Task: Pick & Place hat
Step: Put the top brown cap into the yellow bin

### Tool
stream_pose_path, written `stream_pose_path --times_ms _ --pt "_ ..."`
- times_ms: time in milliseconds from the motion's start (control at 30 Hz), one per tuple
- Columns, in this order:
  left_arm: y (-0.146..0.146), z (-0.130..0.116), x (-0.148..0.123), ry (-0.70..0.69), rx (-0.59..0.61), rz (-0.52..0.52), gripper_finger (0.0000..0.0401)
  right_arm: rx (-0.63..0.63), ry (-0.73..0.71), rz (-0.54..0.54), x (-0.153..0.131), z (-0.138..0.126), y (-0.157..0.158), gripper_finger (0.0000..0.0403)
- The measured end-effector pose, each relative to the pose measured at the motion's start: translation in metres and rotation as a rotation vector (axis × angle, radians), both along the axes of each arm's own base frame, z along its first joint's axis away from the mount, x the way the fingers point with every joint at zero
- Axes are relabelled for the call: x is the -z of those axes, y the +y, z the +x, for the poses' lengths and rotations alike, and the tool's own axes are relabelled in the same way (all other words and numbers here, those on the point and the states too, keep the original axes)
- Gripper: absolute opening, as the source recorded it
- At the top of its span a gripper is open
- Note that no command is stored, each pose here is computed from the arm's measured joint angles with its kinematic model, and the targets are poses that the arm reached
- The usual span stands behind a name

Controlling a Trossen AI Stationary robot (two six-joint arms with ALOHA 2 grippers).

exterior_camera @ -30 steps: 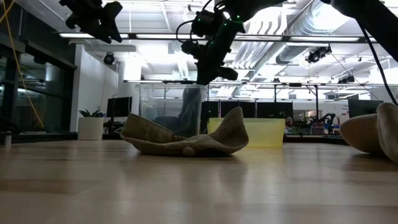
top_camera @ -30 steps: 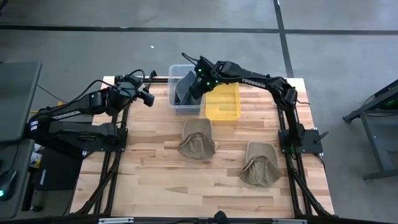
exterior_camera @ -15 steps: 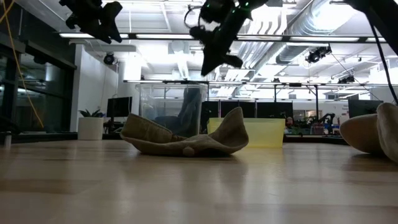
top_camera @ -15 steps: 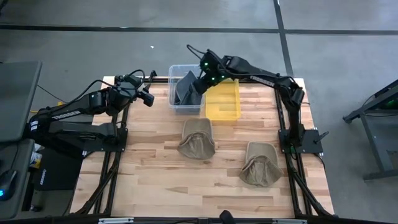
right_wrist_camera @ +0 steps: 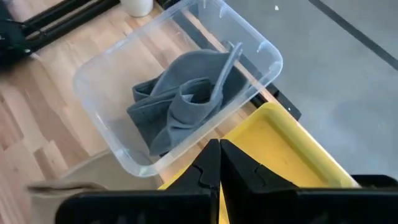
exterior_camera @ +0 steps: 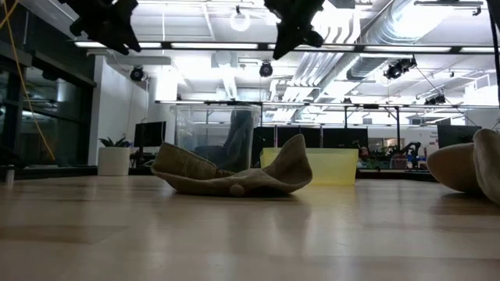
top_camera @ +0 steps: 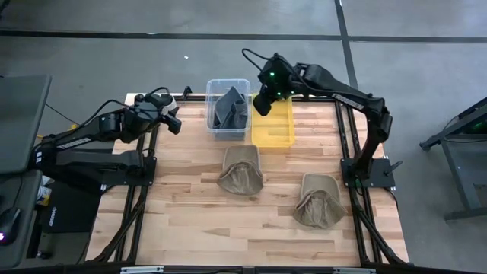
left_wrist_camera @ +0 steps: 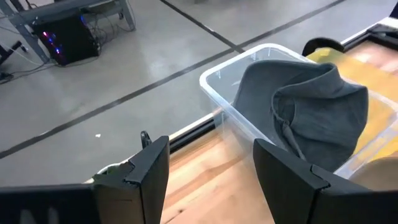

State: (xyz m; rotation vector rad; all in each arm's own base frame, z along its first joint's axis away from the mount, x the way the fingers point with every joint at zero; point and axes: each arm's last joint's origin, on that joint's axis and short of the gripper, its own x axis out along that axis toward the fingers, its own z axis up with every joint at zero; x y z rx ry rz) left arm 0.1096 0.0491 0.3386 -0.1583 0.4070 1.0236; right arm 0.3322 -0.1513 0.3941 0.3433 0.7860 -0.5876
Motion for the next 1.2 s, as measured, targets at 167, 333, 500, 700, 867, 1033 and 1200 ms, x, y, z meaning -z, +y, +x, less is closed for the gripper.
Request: stream_pose_path --times_ms 167,333,500,700,867,1033,1200 --pt "-0.005 -0.012 0.014 -0.103 0.083 0.000 0.0208 -0.048 -0.010 -0.025 -0.011 -0.008 0.010 0.0000" --pt "-0.010 -0.018 0.043 -0.216 0.182 -0.043 0.0208 -0.105 -0.034 -0.020 -0.016 -0.009 0.017 0.0000" --pt "-0.012 -0.022 0.047 -0.298 0.228 -0.044 0.0208 -0.144 -0.048 -0.014 -0.018 -0.006 0.025 0.0000" --pt "-0.013 -0.021 0.047 -0.284 0.275 -0.041 0.0208 -0.214 -0.122 -0.005 -0.013 0.000 0.039 0.0000" --pt "-0.014 -0.020 0.047 -0.281 0.324 -0.051 0.0208 -0.186 -0.274 0.027 0.017 -0.018 0.053 0.0000" --pt "-0.015 -0.020 0.047 -0.282 0.338 -0.056 0.0208 -0.157 -0.433 0.052 0.046 -0.044 0.074 0.0000" --pt "-0.016 -0.019 0.047 -0.283 0.376 -0.071 0.0208 -0.080 -0.525 0.066 0.067 -0.078 0.094 0.0000"
